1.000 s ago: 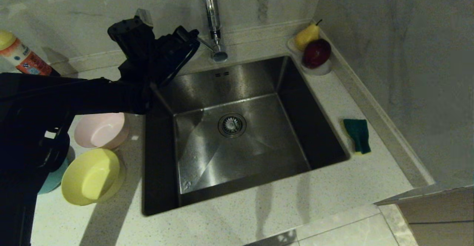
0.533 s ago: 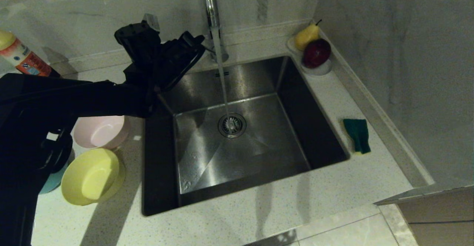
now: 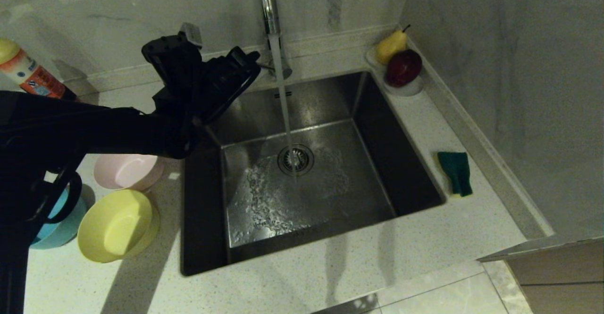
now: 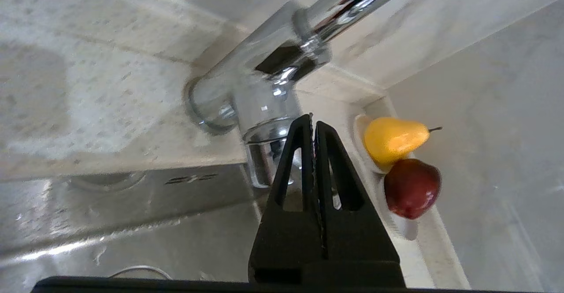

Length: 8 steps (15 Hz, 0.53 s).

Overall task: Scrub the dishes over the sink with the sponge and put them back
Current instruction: Turn on the faucet

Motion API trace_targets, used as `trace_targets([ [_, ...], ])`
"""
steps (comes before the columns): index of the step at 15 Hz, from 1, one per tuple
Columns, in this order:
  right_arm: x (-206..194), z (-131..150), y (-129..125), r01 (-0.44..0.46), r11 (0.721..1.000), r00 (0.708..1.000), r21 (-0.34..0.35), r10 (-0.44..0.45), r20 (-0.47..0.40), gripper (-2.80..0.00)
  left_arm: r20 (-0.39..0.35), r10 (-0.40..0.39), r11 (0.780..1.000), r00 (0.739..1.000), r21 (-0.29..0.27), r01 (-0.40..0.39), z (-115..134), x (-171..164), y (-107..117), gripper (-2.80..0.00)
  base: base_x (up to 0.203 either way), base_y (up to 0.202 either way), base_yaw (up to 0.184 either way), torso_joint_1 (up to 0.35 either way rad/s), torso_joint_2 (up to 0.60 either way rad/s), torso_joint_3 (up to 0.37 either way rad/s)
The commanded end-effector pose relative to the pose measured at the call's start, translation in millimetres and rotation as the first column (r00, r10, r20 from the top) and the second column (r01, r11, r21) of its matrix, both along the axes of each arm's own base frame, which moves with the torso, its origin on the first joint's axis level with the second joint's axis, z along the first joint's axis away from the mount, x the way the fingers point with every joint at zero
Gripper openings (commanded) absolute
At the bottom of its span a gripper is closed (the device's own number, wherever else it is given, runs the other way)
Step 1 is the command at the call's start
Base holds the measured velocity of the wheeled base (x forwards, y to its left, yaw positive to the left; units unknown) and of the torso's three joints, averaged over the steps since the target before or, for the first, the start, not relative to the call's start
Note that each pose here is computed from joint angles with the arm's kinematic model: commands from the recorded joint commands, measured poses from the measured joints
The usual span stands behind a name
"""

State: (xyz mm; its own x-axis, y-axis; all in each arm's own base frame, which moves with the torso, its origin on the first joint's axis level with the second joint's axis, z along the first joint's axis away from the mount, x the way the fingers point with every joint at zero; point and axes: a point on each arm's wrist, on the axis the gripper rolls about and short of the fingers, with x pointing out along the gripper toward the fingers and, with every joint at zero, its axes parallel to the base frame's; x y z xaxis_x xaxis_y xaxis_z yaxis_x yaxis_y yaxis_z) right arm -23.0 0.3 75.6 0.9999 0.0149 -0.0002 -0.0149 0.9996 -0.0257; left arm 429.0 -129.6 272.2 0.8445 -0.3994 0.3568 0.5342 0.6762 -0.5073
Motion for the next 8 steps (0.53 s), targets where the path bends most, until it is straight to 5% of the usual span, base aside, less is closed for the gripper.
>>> trace_targets([
  [1,0,0,0,0.0,1.0,1.0,0.0,0.0,-0.001,-2.8,0.053,0.006,1.0,0.999,-0.02,-0.005,22,-11,7,-2.8,0.0,0.0,0.0,0.0,0.0,0.0],
  [5,0,0,0,0.0,1.0,1.0,0.0,0.0,-0.001,-2.8,0.126,0.07,0.996,0.989,-0.069,-0.062,65,-43,22,-2.8,0.0,0.0,0.0,0.0,0.0,0.0],
  [8,0,0,0,0.0,1.0,1.0,0.0,0.0,-0.001,-2.8,0.116,0.101,0.992,0.988,-0.08,-0.092,95,-86,34,-2.8,0.0,0.0,0.0,0.0,0.0,0.0],
])
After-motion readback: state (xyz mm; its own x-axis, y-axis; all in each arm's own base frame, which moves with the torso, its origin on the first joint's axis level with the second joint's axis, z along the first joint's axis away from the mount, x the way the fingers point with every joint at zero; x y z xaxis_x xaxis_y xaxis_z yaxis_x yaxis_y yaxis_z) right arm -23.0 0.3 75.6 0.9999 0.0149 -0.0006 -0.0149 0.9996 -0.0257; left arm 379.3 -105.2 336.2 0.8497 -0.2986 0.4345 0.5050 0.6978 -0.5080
